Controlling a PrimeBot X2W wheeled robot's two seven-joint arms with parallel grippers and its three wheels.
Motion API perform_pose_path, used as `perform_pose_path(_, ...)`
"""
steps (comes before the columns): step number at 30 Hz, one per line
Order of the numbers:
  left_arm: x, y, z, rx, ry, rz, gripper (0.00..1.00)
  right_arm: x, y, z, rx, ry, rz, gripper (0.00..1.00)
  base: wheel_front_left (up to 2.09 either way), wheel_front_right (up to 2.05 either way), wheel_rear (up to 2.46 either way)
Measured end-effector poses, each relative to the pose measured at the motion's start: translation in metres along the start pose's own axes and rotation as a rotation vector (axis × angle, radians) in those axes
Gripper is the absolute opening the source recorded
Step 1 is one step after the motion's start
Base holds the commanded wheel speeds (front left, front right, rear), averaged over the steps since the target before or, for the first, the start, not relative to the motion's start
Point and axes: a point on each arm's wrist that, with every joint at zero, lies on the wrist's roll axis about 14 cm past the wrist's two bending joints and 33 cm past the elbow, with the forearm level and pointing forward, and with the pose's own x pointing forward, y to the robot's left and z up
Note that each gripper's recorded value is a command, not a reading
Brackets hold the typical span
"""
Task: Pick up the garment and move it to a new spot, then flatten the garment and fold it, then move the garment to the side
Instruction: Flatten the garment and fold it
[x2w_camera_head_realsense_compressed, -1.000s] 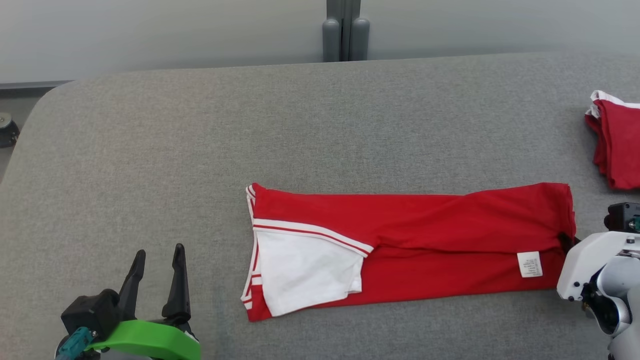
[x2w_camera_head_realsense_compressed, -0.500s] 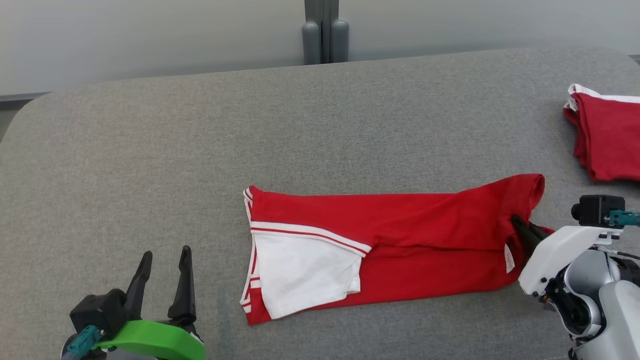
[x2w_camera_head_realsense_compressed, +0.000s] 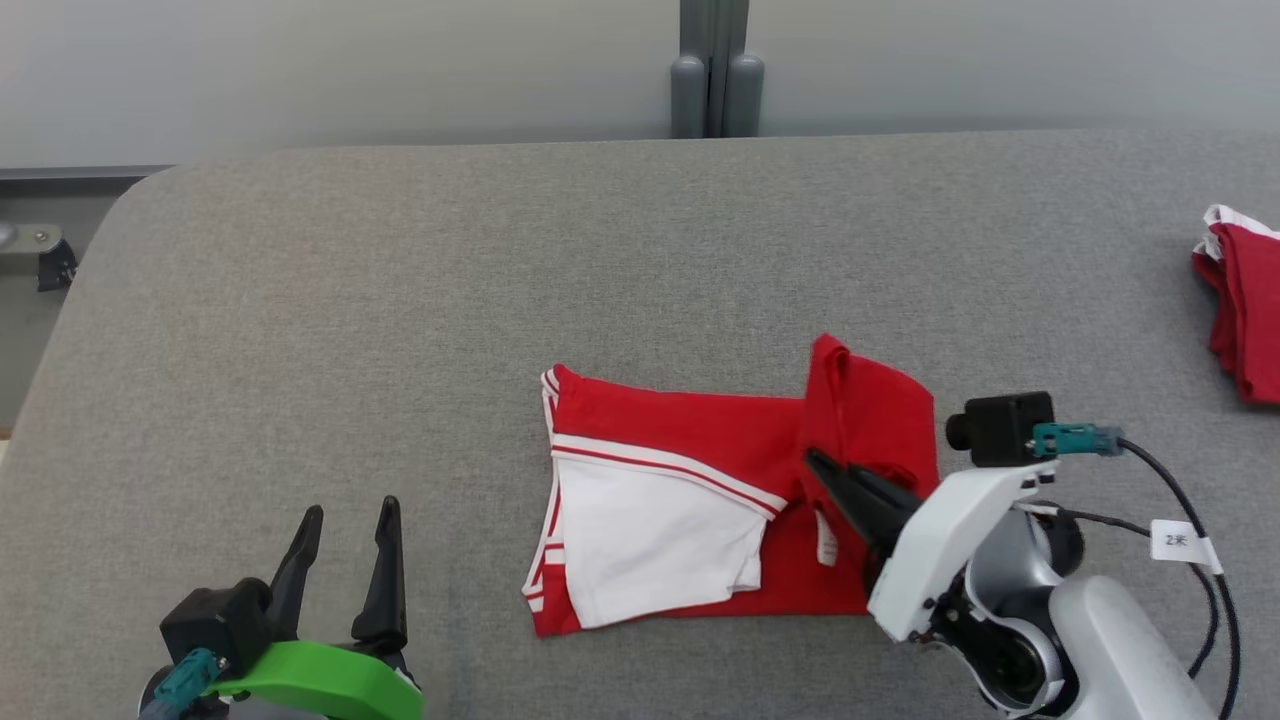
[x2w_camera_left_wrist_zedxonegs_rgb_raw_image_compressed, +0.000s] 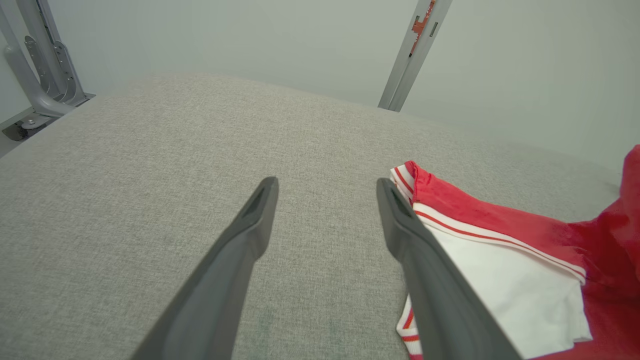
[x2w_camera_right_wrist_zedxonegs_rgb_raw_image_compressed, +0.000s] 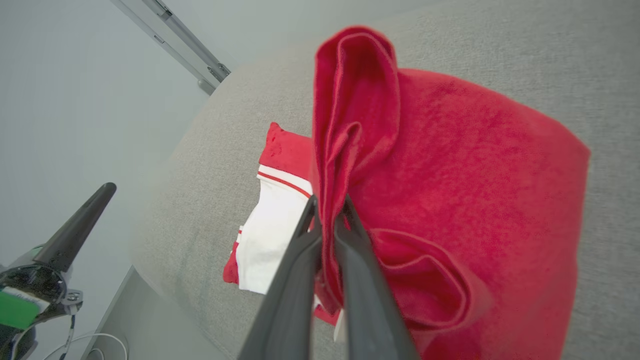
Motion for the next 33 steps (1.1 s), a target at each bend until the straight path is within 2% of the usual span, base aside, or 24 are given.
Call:
perform_pose_path(8, -0.014, 0.014, 0.005, -0.006, -0.019, 0.05, 1.0, 0.036, 0.069, -0.023, 0.01, 0.08, 0.194, 0.0, 0.0, 0.0, 0.0)
perform_pose_path(24, -0.028, 0.03, 0.005, -0.026, -0.034, 0.116, 1.0, 0.084, 0.093, -0.053, -0.03, 0.177, 0.255, 0.0, 0.0, 0.0, 0.0)
perform_pose_path(25, -0.029, 0.03, 0.005, -0.026, -0.035, 0.118, 1.0, 0.086, 0.094, -0.055, -0.031, 0.18, 0.256, 0.04, 0.0, 0.0, 0.0)
perform_pose_path(27, -0.029, 0.031, 0.006, -0.027, -0.037, 0.116, 1.0, 0.088, 0.095, -0.057, -0.031, 0.184, 0.258, 0.41, 0.0, 0.0, 0.0)
perform_pose_path(28, -0.029, 0.031, 0.006, -0.026, -0.036, 0.118, 1.0, 0.089, 0.096, -0.057, -0.029, 0.181, 0.262, 1.0, 0.0, 0.0, 0.0)
perform_pose_path(33, -0.028, 0.031, 0.005, -0.027, -0.036, 0.119, 1.0, 0.094, 0.103, -0.054, -0.054, 0.162, 0.281, 1.0, 0.0, 0.0, 0.0)
